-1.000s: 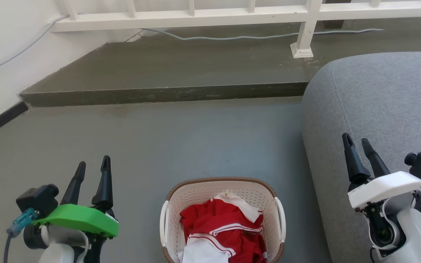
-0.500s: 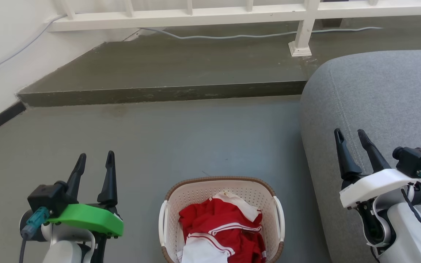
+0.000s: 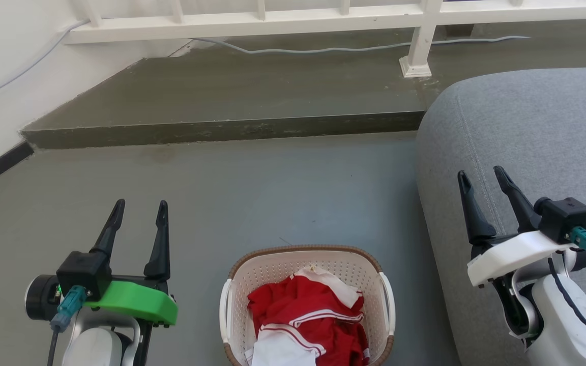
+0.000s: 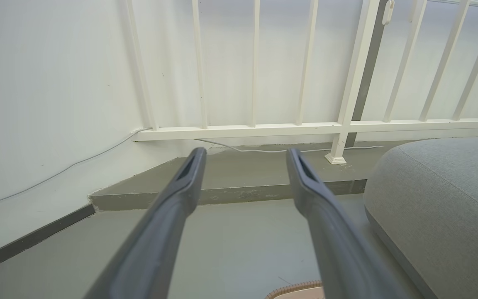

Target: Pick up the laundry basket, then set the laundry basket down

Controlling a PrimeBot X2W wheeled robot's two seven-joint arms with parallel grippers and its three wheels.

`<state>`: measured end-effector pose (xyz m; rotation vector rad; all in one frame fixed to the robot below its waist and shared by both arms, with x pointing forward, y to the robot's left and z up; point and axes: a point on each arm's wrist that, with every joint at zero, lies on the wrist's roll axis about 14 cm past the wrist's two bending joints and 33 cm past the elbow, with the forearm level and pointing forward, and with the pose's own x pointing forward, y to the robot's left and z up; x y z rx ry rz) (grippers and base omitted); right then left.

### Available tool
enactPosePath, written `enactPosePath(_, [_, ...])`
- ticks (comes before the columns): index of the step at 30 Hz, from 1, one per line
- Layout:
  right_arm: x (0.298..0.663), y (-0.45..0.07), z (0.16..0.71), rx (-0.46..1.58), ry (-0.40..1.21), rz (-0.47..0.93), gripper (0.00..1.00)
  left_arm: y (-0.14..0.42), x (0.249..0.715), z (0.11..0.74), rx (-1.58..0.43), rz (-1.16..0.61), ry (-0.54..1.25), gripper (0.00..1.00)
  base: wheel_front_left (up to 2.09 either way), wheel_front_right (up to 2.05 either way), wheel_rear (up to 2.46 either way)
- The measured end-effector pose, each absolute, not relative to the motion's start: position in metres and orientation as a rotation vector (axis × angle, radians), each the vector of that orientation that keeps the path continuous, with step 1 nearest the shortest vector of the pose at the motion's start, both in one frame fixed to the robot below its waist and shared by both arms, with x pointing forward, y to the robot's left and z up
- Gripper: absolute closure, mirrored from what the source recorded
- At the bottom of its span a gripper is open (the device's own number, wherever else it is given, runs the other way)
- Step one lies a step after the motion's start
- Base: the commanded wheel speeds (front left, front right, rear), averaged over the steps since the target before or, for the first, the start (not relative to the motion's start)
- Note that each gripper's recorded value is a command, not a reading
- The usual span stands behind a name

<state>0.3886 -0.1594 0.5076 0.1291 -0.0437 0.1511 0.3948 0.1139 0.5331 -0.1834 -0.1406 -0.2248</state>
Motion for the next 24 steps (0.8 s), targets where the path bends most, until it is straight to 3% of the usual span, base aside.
enactPosePath(24, [0.3903,-0.1609,0.51,0.136,-0.053,0.142,0.0,0.1155,0.3941,0.5303,-0.19,-0.221,-0.132,0.0,0.0,0.0,0.0])
